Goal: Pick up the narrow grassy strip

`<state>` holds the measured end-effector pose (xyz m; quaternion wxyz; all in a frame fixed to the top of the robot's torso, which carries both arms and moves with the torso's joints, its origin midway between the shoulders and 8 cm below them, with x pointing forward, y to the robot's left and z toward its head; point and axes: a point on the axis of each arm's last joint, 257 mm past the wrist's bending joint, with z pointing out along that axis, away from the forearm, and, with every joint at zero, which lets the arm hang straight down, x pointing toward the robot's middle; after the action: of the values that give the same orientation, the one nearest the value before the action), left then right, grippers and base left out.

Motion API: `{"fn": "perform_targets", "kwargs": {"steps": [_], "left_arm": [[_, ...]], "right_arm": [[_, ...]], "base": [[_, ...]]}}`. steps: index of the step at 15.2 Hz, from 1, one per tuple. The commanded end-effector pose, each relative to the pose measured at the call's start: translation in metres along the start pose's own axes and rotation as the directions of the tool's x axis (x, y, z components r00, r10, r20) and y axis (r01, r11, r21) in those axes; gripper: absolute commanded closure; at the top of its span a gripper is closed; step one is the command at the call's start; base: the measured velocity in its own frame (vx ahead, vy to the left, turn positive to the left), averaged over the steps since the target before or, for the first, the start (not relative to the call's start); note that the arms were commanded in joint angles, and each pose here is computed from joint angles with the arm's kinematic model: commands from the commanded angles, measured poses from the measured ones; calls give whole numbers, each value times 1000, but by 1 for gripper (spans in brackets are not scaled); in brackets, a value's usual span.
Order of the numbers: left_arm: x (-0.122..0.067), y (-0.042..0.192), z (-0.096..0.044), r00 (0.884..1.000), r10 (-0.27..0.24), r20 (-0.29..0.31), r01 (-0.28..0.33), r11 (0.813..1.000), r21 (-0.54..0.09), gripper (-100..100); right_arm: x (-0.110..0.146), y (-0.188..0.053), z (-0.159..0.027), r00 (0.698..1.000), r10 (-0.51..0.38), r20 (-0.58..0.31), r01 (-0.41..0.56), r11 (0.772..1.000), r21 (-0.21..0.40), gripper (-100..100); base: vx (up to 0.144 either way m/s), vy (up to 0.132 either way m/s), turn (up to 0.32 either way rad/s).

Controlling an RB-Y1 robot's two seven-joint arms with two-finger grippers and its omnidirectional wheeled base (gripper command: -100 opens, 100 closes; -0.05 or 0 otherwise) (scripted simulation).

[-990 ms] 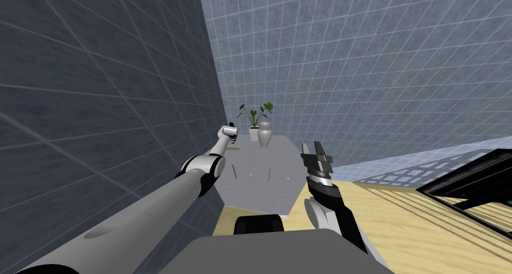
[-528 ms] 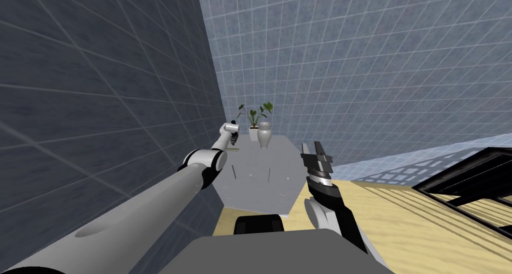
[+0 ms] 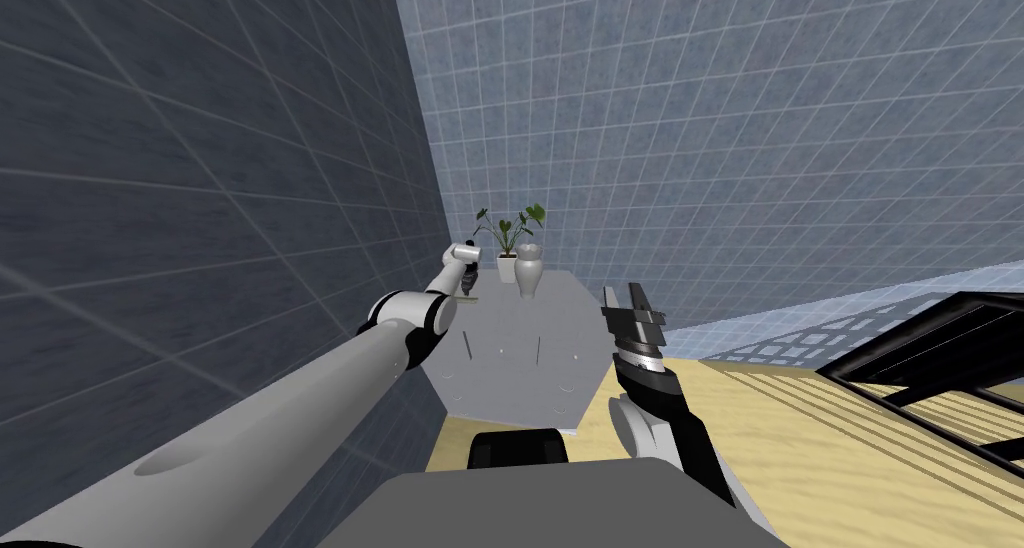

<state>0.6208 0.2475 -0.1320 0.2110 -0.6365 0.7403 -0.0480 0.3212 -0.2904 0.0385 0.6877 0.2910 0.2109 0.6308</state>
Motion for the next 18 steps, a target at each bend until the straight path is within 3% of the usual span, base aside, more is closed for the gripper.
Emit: {"fn": "perform_targets", "kwargs": {"steps": [1,4,6,7,10,12,16,17,18], "left_arm": [[8,12,-6,1000,12,-13,-13,998,-63,-100],[14,27,-7,999,23,-26,-26,991,-131,-100],[14,27,-7,999,23,-26,-26,991,-131,-100],[19,38,-10,999,31,-36,-37,983,-178,-100],[23,49,-12,998,38,-45,-48,973,-225,-100],[29,64,-17,997,48,-59,-63,955,-290,-100],[29,65,-17,997,49,-60,-64,954,-294,-100],[30,71,-3,997,49,-60,-65,953,-297,-100],[30,71,-3,997,49,-60,-65,953,-297,-100]], "right_arm": [[0,0,0,1000,0,0,0,1000,0,0],[0,0,0,1000,0,0,0,1000,0,0],[0,0,0,1000,0,0,0,1000,0,0],[0,0,0,1000,0,0,0,1000,0,0],[0,0,0,1000,0,0,0,1000,0,0],[0,0,0,1000,0,0,0,1000,0,0],[0,0,0,1000,0,0,0,1000,0,0],[0,0,0,1000,0,0,0,1000,0,0],[0,0,0,1000,0,0,0,1000,0,0]], "base": [[4,5,-15],[6,8,-23],[1,2,-6],[3,4,-12],[5,6,-18],[2,8,-20],[1,1,-4],[0,0,0],[0,0,0]]}}
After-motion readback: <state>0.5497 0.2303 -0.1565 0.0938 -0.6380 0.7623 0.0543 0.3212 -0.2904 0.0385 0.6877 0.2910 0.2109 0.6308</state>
